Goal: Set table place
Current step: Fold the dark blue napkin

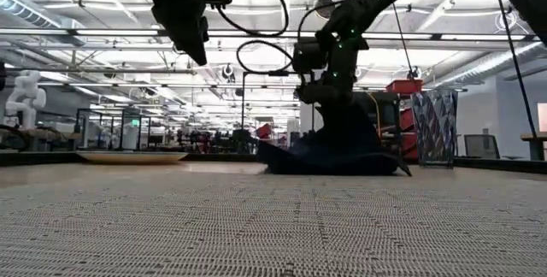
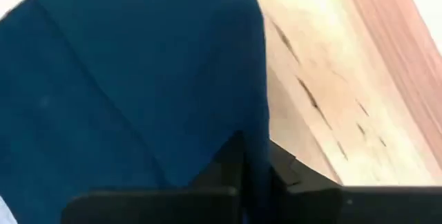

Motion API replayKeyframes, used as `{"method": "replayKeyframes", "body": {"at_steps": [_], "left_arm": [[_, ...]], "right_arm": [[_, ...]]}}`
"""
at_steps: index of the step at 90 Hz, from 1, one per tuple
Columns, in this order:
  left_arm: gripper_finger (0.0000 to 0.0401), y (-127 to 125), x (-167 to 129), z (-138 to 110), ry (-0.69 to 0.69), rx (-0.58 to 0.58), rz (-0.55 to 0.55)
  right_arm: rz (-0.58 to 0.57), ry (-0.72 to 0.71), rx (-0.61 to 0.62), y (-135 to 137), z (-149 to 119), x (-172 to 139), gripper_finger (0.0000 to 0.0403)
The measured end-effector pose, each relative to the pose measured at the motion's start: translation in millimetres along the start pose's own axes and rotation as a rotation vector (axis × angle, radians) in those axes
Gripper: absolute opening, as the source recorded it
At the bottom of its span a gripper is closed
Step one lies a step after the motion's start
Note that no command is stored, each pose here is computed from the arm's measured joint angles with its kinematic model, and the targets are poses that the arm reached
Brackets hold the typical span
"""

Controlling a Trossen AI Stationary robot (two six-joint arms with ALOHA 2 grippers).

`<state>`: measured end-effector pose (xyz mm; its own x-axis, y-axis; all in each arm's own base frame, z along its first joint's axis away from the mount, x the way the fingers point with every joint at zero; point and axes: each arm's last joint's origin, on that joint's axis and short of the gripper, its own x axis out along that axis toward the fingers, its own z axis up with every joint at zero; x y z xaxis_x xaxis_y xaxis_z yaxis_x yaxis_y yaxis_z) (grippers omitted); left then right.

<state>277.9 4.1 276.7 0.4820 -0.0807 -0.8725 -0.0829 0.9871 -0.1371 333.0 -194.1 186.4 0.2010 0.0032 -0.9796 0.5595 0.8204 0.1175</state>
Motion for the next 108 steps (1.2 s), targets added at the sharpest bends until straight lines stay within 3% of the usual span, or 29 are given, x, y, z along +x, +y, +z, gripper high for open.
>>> {"method": "replayKeyframes", "body": {"at_steps": [31, 46, 79, 91, 108], "left_arm": [[0.0000, 2, 0, 5, -0.061, 0.003, 0.082], [0.0000, 3, 0, 5, -0.063, 0.003, 0.100], [0.0000, 3, 2, 3, -0.045, -0.005, 0.102], [0.0000, 3, 2, 3, -0.049, -0.006, 0.101], [0.0000, 3, 2, 3, -0.051, -0.033, 0.104]], "right_arm": [[-0.010, -0.019, 0.153, -31, -6, 15, 0.0011], [0.084, -0.117, 0.118, -27, 3, 12, 0.0074], [0.149, -0.228, 0.178, -26, 10, -6, 0.0251], [0.240, -0.301, 0.192, -21, 13, -24, 0.0274], [0.273, -0.291, 0.199, 6, 12, -25, 0.0269]]}}
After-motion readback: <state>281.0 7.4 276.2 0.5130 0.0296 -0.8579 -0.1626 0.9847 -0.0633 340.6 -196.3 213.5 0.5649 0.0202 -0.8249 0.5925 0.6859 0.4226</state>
